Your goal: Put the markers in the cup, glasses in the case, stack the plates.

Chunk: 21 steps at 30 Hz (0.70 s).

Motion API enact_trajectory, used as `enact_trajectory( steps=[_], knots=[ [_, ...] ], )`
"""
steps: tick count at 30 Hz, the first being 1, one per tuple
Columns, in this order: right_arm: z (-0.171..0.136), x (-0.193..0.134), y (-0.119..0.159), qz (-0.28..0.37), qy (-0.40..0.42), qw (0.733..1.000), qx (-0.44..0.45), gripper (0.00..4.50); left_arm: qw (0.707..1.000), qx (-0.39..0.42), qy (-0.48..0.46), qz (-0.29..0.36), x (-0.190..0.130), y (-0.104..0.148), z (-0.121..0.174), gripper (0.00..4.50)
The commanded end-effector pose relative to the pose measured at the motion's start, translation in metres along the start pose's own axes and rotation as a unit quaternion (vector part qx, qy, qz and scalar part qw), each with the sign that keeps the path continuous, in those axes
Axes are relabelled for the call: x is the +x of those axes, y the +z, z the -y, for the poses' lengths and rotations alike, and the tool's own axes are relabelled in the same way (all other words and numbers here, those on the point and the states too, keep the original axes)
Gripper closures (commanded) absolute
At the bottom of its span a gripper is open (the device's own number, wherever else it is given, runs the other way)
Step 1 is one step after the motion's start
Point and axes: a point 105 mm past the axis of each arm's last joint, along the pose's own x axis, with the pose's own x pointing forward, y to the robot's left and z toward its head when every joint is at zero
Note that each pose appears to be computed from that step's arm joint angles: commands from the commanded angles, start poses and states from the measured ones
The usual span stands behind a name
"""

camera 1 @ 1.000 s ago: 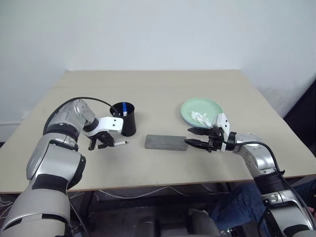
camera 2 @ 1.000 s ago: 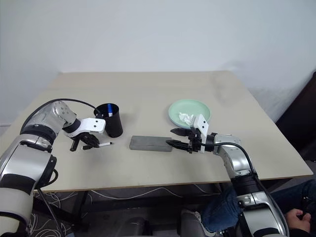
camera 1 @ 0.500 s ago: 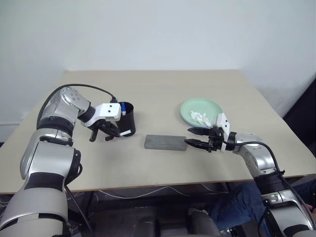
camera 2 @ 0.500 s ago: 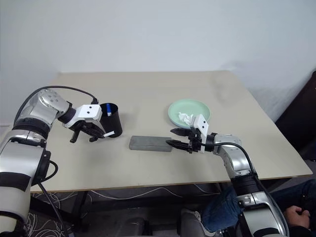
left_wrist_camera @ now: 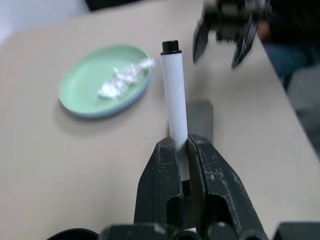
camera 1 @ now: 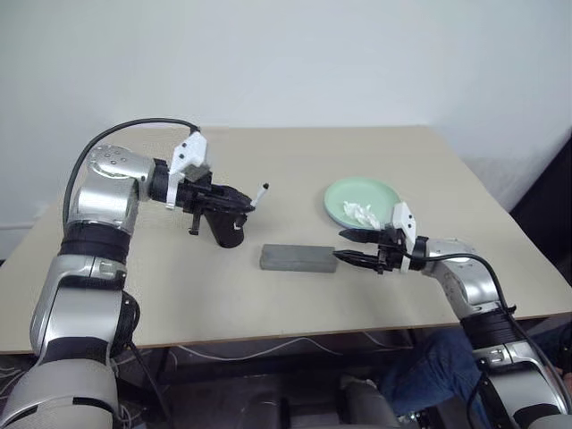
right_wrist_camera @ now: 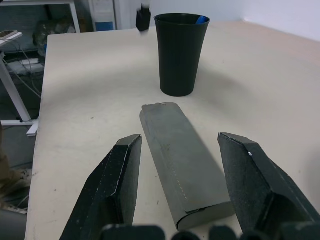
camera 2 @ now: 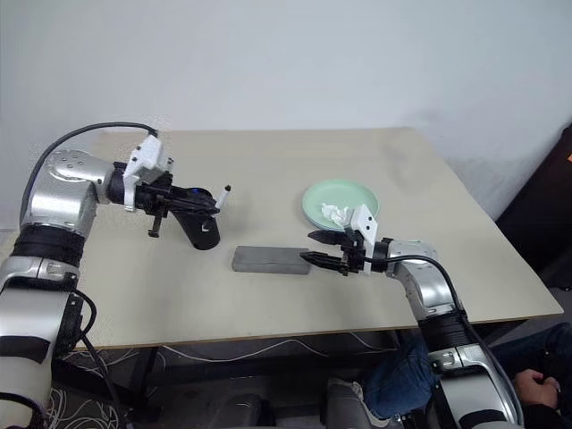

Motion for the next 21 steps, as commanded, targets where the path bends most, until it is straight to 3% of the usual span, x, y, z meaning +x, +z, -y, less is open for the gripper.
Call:
enact_trajectory(
  steps=[1,9,21],
  knots=[
    [0.006,-0.002,0.019,0.019,-0.002,0.999,-0.030,1.86,0.992,0.008,0.092,0.083,-0.016,0.033,-0.018,4.46],
    [0.005,0.000,0.021,0.020,0.006,0.999,-0.033,1.86,0.957,-0.005,0.240,0.165,-0.052,0.043,-0.041,4.46],
    [0.003,0.010,0.023,0.030,0.013,0.999,-0.034,1.86,0.929,-0.069,0.325,0.166,-0.044,-0.007,-0.064,4.46]
  ],
)
